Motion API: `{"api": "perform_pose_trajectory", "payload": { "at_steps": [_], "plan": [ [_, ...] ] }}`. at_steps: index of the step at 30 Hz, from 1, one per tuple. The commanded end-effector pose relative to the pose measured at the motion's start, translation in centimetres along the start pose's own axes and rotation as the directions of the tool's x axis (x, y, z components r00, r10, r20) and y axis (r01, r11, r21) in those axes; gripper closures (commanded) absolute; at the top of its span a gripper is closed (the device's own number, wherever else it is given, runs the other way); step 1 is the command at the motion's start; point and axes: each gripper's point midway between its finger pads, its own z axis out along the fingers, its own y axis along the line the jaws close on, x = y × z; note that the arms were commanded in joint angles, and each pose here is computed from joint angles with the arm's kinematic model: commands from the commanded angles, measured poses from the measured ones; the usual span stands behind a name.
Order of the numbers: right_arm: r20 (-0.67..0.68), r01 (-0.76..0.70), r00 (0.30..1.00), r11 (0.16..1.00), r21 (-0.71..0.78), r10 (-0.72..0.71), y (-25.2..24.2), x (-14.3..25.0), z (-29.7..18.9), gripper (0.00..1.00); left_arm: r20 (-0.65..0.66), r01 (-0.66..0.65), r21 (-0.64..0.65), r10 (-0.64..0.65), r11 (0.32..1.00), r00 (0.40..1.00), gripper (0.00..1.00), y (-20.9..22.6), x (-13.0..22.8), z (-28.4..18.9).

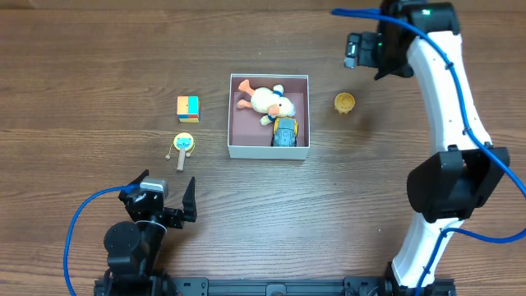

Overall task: Pack container
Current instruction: 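Move the right gripper over the round yellow gear toy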

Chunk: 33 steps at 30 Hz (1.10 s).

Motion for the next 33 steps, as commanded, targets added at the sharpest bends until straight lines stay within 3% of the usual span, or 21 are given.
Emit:
{"api": "perform_pose_trajectory", "payload": {
  "at_steps": [1, 6, 33],
  "plan": [
    [-0.003, 0.041, 0.999, 0.998, -0.038, -0.041, 1.3, 0.4, 0.5, 0.00, 0.001, -0.010, -0.011, 0.010, 1.000, 1.000, 0.00, 0.2, 0.0, -0.1],
    [-0.021, -0.027, 0.999, 0.996, 0.088, 0.029, -0.6, 1.5, 2.8, 0.00, 0.001, -0.010, -0.011, 0.010, 1.000, 1.000, 0.00, 0.2, 0.0, -0.1],
    [-0.218, -0.037, 0.974, 0.989, 0.145, 0.068, -2.2, 6.3, 12.3, 0.00, 0.001, -0.010, -0.011, 0.010, 1.000, 1.000, 0.00, 0.2, 0.0, -0.1]
  ]
}}
